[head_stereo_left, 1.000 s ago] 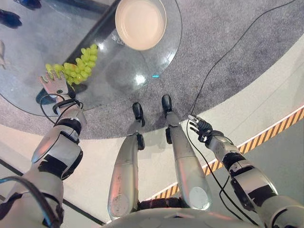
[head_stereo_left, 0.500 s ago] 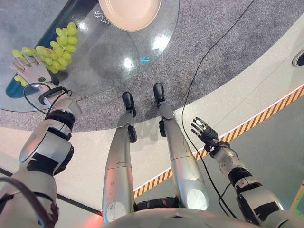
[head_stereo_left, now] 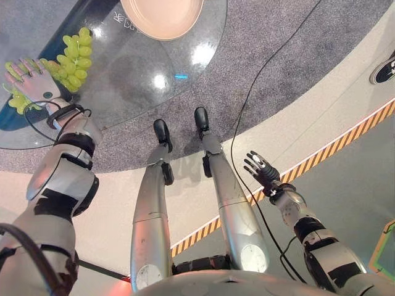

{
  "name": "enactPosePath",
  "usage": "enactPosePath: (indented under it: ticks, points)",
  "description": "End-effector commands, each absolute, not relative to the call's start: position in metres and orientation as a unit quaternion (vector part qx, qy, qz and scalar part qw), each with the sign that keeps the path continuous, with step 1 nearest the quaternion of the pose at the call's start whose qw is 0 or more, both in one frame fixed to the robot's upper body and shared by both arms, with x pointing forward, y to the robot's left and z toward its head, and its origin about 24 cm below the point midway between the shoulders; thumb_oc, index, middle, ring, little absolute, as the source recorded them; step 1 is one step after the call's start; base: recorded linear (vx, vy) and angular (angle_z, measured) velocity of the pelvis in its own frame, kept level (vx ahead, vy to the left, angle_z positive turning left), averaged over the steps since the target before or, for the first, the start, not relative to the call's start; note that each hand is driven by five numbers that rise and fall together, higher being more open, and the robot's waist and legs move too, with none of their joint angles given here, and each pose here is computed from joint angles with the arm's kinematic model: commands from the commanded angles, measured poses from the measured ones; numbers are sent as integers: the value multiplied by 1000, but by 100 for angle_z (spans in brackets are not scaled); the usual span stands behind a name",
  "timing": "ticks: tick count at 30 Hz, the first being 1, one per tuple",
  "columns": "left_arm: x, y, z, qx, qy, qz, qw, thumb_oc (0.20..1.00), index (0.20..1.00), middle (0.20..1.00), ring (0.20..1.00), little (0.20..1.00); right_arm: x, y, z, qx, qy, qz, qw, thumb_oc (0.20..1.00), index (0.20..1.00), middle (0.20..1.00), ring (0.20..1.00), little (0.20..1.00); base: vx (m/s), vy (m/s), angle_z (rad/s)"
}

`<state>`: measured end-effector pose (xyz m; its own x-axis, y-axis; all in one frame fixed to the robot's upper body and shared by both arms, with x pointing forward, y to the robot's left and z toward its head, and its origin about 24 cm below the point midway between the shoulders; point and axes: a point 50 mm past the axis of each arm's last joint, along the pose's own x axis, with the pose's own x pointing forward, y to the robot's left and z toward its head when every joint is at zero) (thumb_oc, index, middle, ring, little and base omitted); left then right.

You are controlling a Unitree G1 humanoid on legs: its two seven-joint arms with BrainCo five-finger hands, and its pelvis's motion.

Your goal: Pick up fruits into the plate

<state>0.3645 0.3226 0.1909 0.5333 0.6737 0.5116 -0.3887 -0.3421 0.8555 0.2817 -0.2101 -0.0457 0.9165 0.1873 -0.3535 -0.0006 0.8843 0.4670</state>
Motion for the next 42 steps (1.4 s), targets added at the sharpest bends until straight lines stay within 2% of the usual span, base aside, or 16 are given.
enactPosePath:
  ticks: [1,4,5,6,25,31,39,42]
  points:
    - [355,343,201,652,131,492,561,1000,1000,1000,1000,1000,270,-209,-53,241,204,52,947,1000,1000,1000,1000,1000,0,0,0]
    - [364,335,202,612,111,464,631,1000,1000,1000,1000,1000,270,-210,-51,242,197,48,949,1000,1000,1000,1000,1000,0,0,0]
    - [367,331,201,591,105,463,653,583,583,583,583,583,270,-210,-50,245,195,47,949,1000,1000,1000,1000,1000,0,0,0]
    - [370,327,203,578,91,458,669,200,200,200,200,200,270,-210,-49,246,193,46,949,1000,1000,1000,1000,1000,0,0,0]
    - [376,317,202,585,77,425,686,200,200,200,200,200,264,-208,-48,259,177,56,948,1000,1000,1000,1000,1000,0,0,0]
    - [379,307,189,539,58,404,737,200,200,200,200,200,262,-205,-48,254,179,60,949,1000,1000,1000,1000,1000,0,0,0]
    - [379,297,153,404,56,334,850,200,200,200,200,200,262,-201,-44,255,168,65,950,1000,1000,1000,1000,1000,0,0,0]
    - [378,294,146,369,40,308,876,200,200,200,200,200,262,-200,-42,257,161,66,951,1000,1000,1000,1000,1000,0,0,0]
